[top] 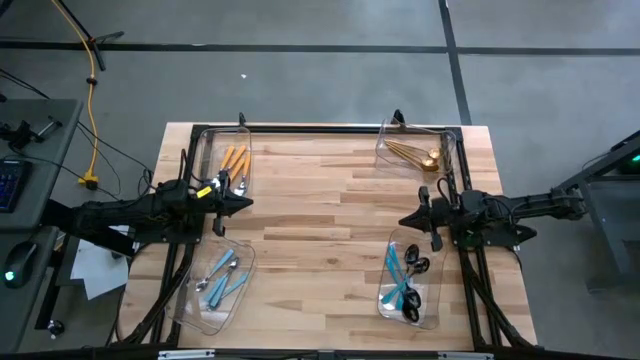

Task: Sort silverware by color (type)
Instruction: Return to Home Position

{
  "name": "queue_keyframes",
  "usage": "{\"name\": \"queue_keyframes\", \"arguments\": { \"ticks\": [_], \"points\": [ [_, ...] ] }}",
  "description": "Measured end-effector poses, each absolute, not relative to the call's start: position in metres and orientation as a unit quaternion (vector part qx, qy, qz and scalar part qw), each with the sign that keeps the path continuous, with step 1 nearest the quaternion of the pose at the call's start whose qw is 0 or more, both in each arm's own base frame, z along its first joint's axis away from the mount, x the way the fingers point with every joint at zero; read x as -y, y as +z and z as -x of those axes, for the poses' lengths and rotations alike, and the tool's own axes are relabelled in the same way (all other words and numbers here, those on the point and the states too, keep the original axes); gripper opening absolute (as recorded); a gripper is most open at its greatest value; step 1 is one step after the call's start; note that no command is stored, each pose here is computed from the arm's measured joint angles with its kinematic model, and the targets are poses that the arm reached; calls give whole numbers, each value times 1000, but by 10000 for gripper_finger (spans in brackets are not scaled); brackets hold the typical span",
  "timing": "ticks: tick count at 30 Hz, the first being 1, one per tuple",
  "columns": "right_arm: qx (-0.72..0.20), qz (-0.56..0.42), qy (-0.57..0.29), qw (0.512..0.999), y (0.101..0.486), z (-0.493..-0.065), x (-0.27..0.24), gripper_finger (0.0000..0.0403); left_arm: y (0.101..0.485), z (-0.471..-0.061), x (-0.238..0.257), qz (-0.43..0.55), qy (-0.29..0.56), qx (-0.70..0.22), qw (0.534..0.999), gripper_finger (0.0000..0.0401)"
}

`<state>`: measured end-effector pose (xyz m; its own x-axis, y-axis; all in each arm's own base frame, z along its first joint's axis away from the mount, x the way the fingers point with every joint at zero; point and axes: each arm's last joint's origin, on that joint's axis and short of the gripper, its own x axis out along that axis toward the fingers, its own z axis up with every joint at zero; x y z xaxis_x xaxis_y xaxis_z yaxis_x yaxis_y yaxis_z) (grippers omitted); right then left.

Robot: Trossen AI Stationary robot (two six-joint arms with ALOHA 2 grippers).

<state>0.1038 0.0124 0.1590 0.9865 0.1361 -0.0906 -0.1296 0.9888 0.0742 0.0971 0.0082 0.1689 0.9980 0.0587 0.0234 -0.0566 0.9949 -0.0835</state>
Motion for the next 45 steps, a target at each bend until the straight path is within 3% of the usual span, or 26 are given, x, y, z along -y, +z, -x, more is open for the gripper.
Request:
{"name": "queue_keyframes", "arguments": {
  "ticks": [4,15,24,45],
  "points": [
    [-53,-77,63,994,158,-104,-12,0,169,-97,-8,41,29,13,999,0],
    [-50,-74,64,994,159,-103,-12,0,169,-97,-8,42,29,13,999,0],
    [39,-78,66,994,174,-96,-11,0,170,-97,-8,41,25,16,999,0],
    [9,-77,67,995,168,-96,-11,0,170,-97,-7,41,28,16,999,0]
  ]
}}
